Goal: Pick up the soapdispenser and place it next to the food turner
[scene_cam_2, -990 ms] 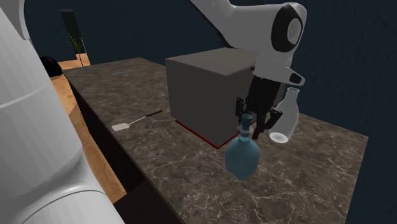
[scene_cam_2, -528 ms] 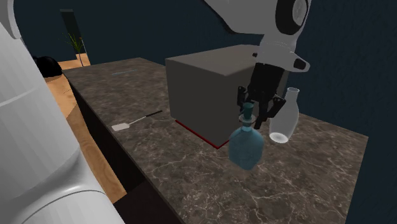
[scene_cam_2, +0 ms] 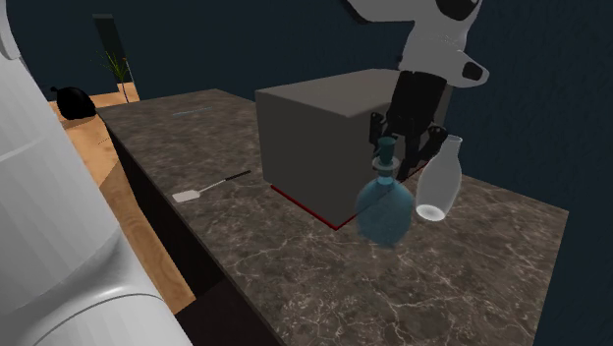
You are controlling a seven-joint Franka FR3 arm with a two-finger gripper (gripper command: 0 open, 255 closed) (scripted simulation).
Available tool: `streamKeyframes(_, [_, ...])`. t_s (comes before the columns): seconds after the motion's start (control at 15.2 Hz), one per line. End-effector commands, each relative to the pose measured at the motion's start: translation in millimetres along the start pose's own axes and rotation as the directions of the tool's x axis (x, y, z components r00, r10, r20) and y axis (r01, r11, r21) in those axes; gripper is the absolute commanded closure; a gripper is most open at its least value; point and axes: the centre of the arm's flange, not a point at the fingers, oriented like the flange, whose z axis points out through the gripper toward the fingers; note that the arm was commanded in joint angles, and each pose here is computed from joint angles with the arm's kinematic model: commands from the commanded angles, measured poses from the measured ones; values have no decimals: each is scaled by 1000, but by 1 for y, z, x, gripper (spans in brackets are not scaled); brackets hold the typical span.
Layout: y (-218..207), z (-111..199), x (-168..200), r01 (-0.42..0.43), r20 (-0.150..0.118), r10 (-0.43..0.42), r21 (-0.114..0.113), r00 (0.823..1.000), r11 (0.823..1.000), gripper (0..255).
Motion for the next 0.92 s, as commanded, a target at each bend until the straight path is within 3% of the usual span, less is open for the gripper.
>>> streamKeyframes(0.0, [0, -10, -4, 0, 0, 0, 0, 1000, 1000, 255])
streamKeyframes(0.86, [4, -74, -29, 0, 0, 0, 0, 1000, 1000, 255])
